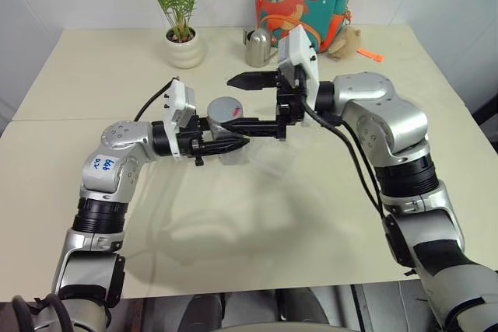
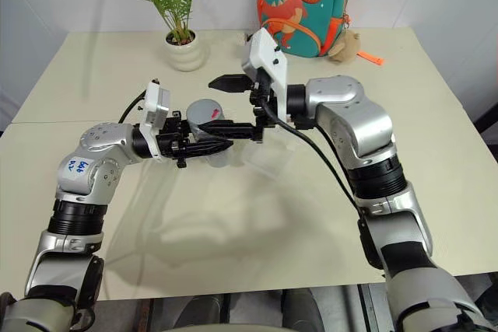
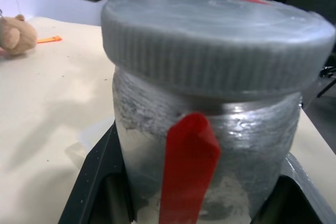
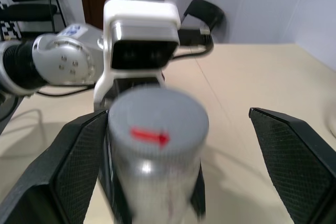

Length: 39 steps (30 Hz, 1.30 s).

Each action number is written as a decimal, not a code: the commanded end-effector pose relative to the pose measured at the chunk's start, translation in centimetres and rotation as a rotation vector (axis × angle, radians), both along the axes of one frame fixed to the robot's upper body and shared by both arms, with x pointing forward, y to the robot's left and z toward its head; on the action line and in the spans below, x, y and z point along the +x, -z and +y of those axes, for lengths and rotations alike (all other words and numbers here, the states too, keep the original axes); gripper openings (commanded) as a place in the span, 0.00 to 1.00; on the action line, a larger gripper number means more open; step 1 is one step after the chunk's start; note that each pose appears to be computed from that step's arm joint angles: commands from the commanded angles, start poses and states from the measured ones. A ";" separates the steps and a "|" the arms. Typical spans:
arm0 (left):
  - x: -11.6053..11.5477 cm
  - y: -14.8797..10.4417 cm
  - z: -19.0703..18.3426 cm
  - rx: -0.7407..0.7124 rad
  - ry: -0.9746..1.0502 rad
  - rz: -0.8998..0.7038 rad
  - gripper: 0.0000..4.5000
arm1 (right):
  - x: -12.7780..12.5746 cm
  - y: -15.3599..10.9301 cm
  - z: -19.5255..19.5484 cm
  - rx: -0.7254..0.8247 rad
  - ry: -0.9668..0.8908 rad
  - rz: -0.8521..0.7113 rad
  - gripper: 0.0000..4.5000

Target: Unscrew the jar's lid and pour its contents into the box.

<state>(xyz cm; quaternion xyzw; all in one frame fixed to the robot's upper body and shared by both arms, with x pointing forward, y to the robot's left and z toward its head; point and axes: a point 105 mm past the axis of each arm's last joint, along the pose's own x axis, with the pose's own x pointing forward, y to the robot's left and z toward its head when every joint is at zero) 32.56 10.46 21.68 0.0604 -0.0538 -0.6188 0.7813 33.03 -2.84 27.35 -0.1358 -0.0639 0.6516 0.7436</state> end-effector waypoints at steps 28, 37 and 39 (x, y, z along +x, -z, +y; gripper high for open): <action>-0.2 -0.7 -0.3 0.010 0.041 -0.057 0.43 | -1.1 -1.1 4.5 0.083 0.034 0.077 1.00; -0.3 -0.7 -0.1 0.008 0.035 -0.059 0.43 | 0.6 -1.4 1.7 0.085 0.105 0.061 1.00; -0.4 -0.7 0.0 0.009 0.032 -0.060 0.43 | 1.1 -1.7 0.4 0.088 0.127 0.055 1.00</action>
